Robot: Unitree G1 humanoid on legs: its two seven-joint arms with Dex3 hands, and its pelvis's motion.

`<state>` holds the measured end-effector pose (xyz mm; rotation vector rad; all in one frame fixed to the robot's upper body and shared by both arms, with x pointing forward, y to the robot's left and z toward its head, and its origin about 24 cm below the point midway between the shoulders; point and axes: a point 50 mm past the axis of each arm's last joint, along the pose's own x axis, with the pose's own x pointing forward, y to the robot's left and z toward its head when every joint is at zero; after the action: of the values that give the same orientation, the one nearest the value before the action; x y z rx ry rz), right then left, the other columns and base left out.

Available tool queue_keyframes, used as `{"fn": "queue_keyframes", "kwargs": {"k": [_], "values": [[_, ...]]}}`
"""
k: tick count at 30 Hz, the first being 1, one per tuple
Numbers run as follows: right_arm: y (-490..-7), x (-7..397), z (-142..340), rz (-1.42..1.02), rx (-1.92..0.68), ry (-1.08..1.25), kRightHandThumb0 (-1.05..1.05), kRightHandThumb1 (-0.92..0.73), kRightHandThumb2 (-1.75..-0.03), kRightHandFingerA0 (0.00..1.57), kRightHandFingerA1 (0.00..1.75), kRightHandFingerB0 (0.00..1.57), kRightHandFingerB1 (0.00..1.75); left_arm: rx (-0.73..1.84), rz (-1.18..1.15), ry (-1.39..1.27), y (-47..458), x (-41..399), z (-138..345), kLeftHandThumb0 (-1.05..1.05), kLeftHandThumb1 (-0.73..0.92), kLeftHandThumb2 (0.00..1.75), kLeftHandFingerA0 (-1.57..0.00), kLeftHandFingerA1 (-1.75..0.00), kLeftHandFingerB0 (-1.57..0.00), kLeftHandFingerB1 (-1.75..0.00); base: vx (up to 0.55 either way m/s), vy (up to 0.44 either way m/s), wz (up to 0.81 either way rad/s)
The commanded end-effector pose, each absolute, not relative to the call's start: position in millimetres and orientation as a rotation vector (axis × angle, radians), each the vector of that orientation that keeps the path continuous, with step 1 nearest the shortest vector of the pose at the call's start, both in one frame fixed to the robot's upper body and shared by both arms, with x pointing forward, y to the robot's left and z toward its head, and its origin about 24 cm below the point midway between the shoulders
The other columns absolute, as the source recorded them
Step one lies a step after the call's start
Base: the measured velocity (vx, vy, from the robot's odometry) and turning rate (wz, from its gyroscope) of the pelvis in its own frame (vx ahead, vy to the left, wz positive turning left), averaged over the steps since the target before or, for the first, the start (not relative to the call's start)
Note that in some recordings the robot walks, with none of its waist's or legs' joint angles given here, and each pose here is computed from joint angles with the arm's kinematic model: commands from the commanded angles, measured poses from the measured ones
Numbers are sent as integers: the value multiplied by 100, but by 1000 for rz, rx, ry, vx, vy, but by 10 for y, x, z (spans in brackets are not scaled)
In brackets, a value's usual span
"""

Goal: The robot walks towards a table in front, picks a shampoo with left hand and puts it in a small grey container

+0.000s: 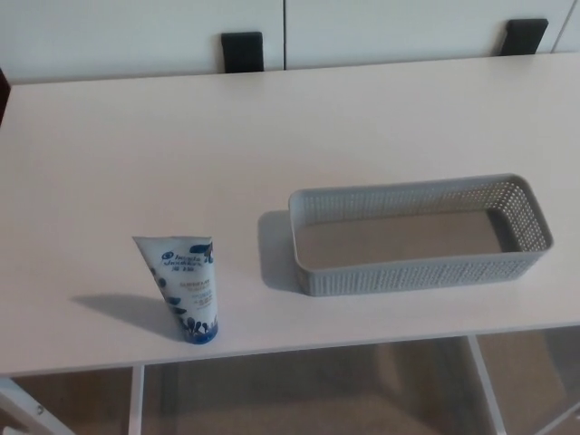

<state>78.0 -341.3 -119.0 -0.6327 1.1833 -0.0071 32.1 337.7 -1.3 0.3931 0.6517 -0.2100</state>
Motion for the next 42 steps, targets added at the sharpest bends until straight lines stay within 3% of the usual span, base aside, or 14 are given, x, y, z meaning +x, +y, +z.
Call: {"fn": "queue_keyframes", "kwargs": {"k": [1, 16, 17, 21, 23, 27, 28, 29, 32, 33, 36, 37, 38, 42], "values": [[-3477, 659, -1171, -12, -631, 1200, -21, -73, -61, 63, 46, 48, 39, 116, -390, -148, 2941, 622, 1515, -52, 37, 64, -31, -42, -20, -36, 0, 0, 0], [-3513, 747, -1137, -10, -654, 1193, -20, -69, -60, 64, 44, 49, 39, 217, -426, -330, 2852, 1240, 1881, -54, 38, 64, -19, -46, -11, -35, 0, 0, 0], [-3509, 753, -1137, -10, -652, 1190, -19, -70, -60, 63, 45, 49, 39, 243, -424, -306, 2864, 1319, 1867, -29, 26, 83, -3, -50, 0, -49, 0, 0, 0], [-3525, 769, -1126, -17, -649, 1190, -20, -70, -60, 65, 45, 50, 39, 296, -425, -211, 2897, 1551, 1763, -27, 26, 82, -4, -51, 0, -49, 0, 0, 0], [-3527, 765, -1125, -16, -647, 1189, -19, -70, -60, 64, 45, 48, 39, 316, -423, -160, 2944, 1671, 1601, -56, 36, 64, -10, -42, -12, -21, 0, 0, 0], [-3525, 769, -1127, -15, -649, 1194, -18, -70, -61, 61, 44, 48, 39, 355, -423, -115, 2983, 1765, 1482, -54, 37, 67, -5, -40, -9, -19, 0, 0, 0], [-3523, 766, -1128, -15, -643, 1192, -19, -70, -60, 62, 45, 48, 39, 348, -425, -93, 2995, 1793, 1439, -50, 42, 53, -8, -32, -4, -24, 0, 0, 0], [-3522, 766, -1131, -15, -645, 1198, -20, -71, -61, 62, 44, 47, 38, 352, -429, -81, 2999, 1817, 1406, -50, 34, 72, -1, -35, -4, -21, 0, 0, 0], [-3518, 747, -1138, -5, -652, 1208, -20, -71, -61, 63, 44, 47, 38, 399, -440, -25, 3005, 1861, 1298, -57, 43, 54, -7, -31, -2, -24, 0, 0, 0], [-3522, 756, -1133, -6, -653, 1204, -19, -70, -60, 64, 45, 48, 39, 396, -445, -16, 3004, 1875, 1273, -53, 35, 74, -1, -34, -3, -20, 0, 0, 0], [-3527, 758, -1128, -8, -651, 1199, -20, -69, -60, 63, 45, 48, 39, 386, -449, -3, 2999, 1909, 1198, -52, 34, 74, -1, -34, -3, -21, 0, 0, 0], [-3525, 767, -1130, -13, -645, 1200, -19, -69, -60, 63, 45, 49, 39, 379, -452, 4, 2992, 1926, 1185, -57, 42, 53, -6, -31, -2, -24, 0, 0, 0], [-3524, 771, -1131, -14, -645, 1203, -20, -70, -60, 63, 45, 48, 38, 372, -457, 13, 2987, 1941, 1159, -53, 35, 75, -2, -32, -2, -19, 0, 0, 0], [-3534, 787, -1123, -15, -644, 1202, -19, -70, -60, 63, 45, 47, 38, 370, -466, 34, 2959, 1998, 1087, -55, 35, 75, -2, -32, -2, -18, 0, 0, 0]]}}
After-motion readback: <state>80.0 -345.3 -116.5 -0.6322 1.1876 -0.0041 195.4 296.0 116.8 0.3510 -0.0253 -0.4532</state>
